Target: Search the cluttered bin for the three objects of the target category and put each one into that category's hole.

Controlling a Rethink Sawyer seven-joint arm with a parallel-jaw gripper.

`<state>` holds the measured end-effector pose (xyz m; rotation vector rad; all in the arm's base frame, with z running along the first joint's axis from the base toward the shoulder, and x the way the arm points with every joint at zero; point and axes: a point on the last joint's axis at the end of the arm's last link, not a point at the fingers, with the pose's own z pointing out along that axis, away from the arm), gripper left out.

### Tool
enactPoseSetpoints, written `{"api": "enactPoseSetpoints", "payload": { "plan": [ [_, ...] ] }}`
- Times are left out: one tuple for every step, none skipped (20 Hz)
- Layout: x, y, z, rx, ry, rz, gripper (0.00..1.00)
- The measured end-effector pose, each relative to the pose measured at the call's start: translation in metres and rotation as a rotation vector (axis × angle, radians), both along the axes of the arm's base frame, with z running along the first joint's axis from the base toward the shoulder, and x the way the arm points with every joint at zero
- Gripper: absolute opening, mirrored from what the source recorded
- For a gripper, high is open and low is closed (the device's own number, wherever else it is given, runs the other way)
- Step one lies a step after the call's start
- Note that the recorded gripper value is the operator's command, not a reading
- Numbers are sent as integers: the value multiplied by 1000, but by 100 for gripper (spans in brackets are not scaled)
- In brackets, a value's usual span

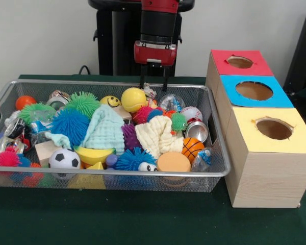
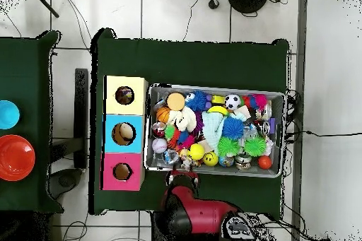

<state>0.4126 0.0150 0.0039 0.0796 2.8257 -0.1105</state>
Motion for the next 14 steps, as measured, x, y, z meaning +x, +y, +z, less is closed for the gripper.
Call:
{"api": "enactPoseSetpoints", "payload": {
  "plan": [
    [-1,-1,-1,-3,4,-2,100],
    [-3,-2,-2,-8,10,-4,100],
    [-4,-2,-3,-11,12,-3,100],
    [-4,-2,-3,-11,13,-3,100],
    [-4,-2,-3,-12,13,-2,100],
    [-5,-2,-4,-15,15,-1,100],
    [-5,-2,-5,-17,16,0,100],
    [-5,-3,-6,-22,15,3,100],
    [-5,-3,-7,-24,14,4,100],
    [-5,-3,-7,-25,14,5,100],
    [-4,-4,-9,-28,12,7,100],
    [-4,-5,-10,-30,9,7,100],
    [-5,-6,-11,-31,4,8,100],
    [-5,-6,-12,-32,0,8,100]
  ]
}}
